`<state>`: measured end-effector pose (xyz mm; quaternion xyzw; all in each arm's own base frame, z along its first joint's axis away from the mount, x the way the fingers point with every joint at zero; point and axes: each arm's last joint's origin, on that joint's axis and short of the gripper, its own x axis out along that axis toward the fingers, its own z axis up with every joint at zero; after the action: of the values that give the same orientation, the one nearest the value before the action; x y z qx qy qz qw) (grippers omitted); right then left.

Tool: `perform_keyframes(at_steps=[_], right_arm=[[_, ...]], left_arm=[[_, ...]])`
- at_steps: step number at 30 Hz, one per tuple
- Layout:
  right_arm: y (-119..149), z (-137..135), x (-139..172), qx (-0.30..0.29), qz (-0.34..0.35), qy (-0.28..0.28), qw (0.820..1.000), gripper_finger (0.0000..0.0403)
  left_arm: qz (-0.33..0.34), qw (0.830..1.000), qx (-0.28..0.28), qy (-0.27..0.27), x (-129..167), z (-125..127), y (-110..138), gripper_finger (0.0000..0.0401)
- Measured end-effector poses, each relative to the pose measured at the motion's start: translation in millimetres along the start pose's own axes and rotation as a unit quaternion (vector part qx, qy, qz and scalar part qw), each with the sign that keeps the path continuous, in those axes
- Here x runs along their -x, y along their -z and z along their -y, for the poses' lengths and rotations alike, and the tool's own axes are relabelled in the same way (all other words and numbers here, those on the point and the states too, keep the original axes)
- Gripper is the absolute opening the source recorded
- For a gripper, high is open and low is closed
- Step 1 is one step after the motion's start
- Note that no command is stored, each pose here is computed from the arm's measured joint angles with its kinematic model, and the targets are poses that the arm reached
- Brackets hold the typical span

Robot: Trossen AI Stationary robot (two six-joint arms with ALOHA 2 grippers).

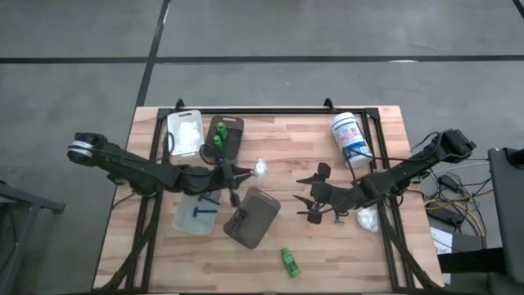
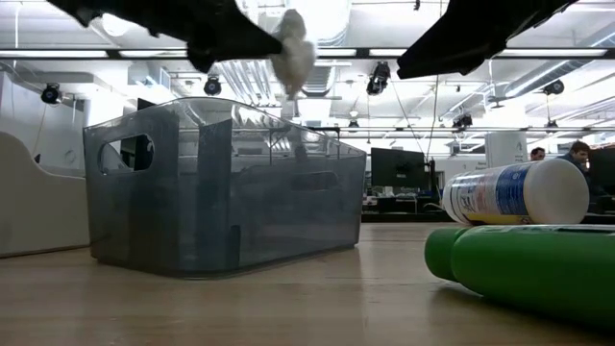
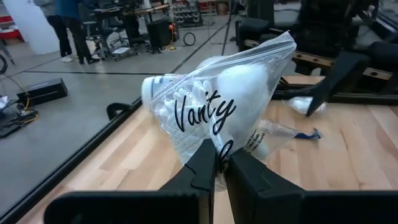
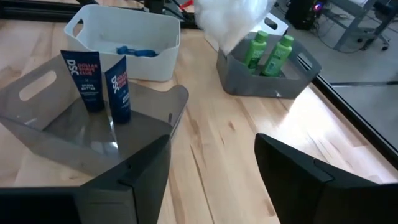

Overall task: Pick & Place Travel size toiletries
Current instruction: Put the cotton pack into the white bin

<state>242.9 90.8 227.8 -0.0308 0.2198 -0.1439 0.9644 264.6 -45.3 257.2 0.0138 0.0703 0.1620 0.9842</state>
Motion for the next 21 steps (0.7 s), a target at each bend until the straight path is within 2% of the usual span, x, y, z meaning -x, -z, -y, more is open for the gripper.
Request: perform_keyframes(at_steps=[7, 17, 21], right_arm=[[-3.7, 3.4, 5.2, -0.002, 0.007, -0.002, 1.0, 0.0213], [-7.1, 14.2, 18.4, 0.002, 0.004, 0.001, 1.0, 0.0199], [-7.3, 18.9, 24.2, 0.002, 0.003, 0.001, 1.0, 0.0192]], left_arm=[[0.027, 0.999, 0.028, -0.019, 27.5, -25.9, 2.0, 0.0026], [0.056, 0.992, 0.066, -0.093, 56.8, -65.4, 14.8, 0.0026], [0.042, 0.988, 0.079, -0.126, 62.4, -81.3, 19.9, 0.0026]])
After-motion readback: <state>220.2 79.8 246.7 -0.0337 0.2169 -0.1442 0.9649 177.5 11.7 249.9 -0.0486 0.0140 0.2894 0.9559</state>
